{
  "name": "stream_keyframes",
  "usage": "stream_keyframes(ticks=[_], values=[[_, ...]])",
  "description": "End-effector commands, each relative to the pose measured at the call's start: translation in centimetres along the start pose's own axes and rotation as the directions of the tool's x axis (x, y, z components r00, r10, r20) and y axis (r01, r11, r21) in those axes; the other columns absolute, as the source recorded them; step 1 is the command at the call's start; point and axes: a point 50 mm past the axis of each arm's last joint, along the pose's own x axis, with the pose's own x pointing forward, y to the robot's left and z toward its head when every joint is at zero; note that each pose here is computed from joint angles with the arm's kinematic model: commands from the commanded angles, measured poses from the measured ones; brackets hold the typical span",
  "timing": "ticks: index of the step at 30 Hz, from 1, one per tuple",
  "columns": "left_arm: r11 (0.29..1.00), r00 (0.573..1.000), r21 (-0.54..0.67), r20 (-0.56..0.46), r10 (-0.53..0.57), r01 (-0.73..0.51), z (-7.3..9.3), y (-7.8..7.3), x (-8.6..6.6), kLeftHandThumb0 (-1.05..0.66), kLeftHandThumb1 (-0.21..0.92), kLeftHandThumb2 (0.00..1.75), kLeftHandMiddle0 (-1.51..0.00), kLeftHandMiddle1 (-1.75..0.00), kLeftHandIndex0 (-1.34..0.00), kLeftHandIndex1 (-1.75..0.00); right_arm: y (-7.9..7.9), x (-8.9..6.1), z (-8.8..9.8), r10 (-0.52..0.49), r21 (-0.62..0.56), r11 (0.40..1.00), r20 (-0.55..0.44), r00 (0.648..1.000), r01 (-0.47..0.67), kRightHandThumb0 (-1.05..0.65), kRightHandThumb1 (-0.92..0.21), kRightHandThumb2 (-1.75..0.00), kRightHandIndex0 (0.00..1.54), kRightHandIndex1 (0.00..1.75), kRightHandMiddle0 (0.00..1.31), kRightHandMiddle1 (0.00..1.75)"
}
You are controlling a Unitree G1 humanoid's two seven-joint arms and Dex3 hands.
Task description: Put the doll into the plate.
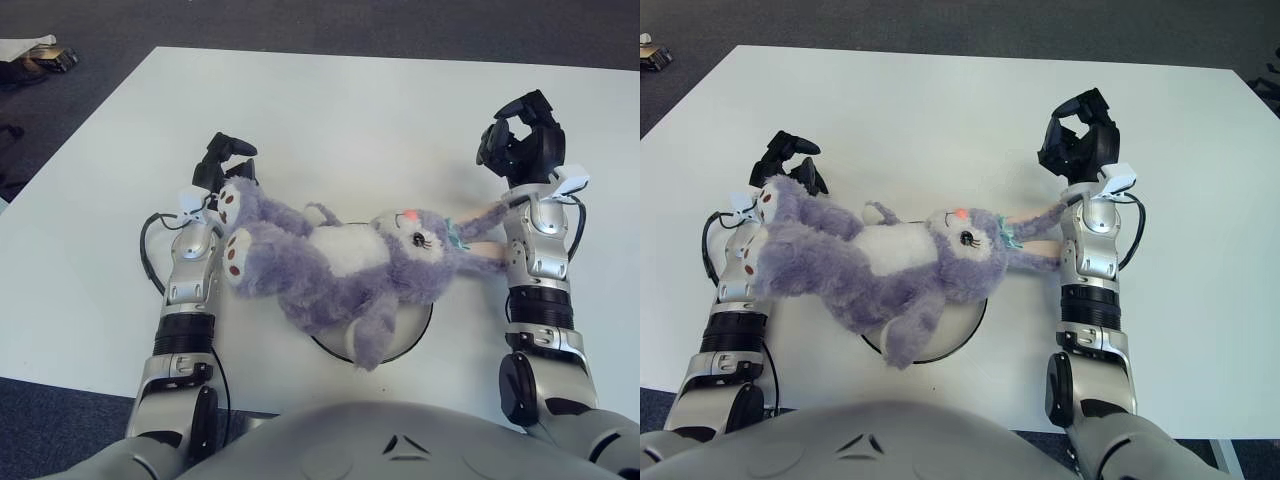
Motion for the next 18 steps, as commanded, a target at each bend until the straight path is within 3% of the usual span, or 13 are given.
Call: stream_keyframes(ticks=[1, 18], values=[[0.999, 0.999, -0.004, 0.029, 0.038, -0.038, 0.7, 0.2, 0.4, -0.38, 0.69, 0.84, -0.96, -1.75, -0.33, -1.75, -0.8, -0.5, 0.0, -0.025, -0.03, 0.999, -0.018, 1.0, 0.024, -0.42, -0.53, -1.05, 1.12, 1.75, 0.45, 1.75], [0.995, 0.994, 0.005, 0.062, 0.094, -0.095, 1.8, 0.8, 1.5, -0.38, 0.71, 0.81, -0.93, -1.75, -0.32, -1.75, -2.0, -2.2, 0.4, -0.053, -0.05, 0.997, -0.038, 0.998, 0.051, -0.42, -0.54, -1.04, 1.12, 1.75, 0.44, 1.75]])
